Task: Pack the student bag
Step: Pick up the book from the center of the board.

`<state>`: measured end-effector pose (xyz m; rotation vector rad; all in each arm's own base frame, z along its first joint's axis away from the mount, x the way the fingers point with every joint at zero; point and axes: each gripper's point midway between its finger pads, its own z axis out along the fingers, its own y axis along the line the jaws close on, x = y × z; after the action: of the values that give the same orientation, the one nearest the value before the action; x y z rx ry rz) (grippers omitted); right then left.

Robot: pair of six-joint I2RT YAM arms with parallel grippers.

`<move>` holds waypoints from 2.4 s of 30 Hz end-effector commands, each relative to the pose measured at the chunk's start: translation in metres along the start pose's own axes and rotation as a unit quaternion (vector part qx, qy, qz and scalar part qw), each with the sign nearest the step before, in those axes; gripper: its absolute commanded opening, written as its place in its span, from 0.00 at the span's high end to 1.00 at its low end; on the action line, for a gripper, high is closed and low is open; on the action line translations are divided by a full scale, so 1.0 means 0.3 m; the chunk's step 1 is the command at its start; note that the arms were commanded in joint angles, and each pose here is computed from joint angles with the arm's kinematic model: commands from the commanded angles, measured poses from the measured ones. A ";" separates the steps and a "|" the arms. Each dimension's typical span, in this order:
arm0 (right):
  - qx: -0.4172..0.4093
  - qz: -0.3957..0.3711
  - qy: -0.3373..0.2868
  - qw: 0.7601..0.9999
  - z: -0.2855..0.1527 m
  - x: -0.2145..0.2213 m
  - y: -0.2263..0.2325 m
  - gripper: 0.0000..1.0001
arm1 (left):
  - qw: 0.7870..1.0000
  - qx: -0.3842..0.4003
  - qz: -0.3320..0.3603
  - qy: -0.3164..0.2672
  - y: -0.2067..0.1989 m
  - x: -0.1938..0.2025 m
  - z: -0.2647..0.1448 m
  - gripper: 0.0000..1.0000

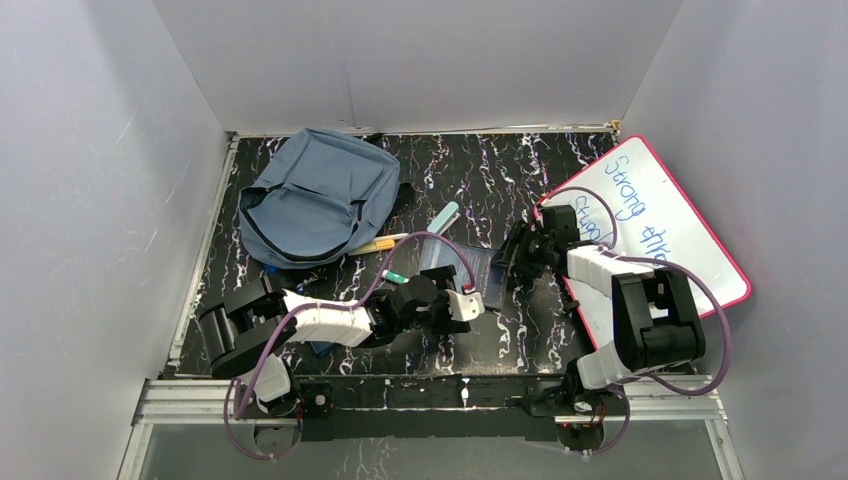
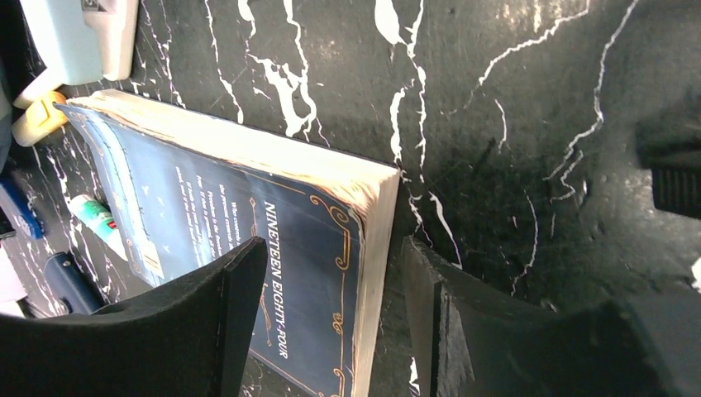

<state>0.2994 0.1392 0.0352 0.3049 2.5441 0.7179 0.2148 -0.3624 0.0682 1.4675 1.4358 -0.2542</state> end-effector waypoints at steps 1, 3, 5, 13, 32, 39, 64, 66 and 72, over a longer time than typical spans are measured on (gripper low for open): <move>-0.010 -0.014 -0.010 1.000 0.023 -0.041 0.015 0.32 | 0.999 -0.018 -0.009 -0.031 0.033 -0.069 -0.024 0.13; 0.001 -0.016 -0.010 1.000 0.034 -0.044 -0.001 0.35 | 0.999 -0.018 -0.009 -0.029 0.030 -0.066 -0.026 0.14; 0.012 -0.019 -0.006 1.000 0.044 -0.043 -0.018 0.44 | 0.999 -0.018 -0.009 -0.030 0.031 -0.068 -0.027 0.14; 0.005 -0.024 0.005 1.000 0.035 -0.025 -0.012 0.99 | 0.999 -0.018 0.005 -0.026 0.029 -0.060 -0.024 0.13; -0.012 -0.021 0.008 1.000 -0.109 -0.064 0.092 1.00 | 0.992 -0.008 0.123 -0.010 0.001 -0.050 0.047 0.08; -0.023 -0.021 0.010 0.999 -0.130 -0.080 0.123 1.00 | 0.985 0.006 0.174 -0.004 -0.044 -0.041 0.069 0.07; -0.091 -0.083 -0.026 0.992 -0.220 -0.133 0.237 1.00 | 0.981 -0.090 0.170 -0.040 0.043 -0.125 0.051 0.09; -0.107 -0.107 -0.034 0.988 -0.219 -0.123 0.240 1.00 | 0.985 -0.096 0.126 -0.070 0.071 -0.191 0.000 0.09; -0.157 -0.170 -0.071 0.970 -0.228 -0.103 0.261 1.00 | 0.988 0.059 -0.021 -0.140 0.120 -0.357 -0.145 0.14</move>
<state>0.2939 0.1551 0.1195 0.0079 2.3907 0.8592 0.2081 -0.3852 0.1212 1.5181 1.1619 -0.1621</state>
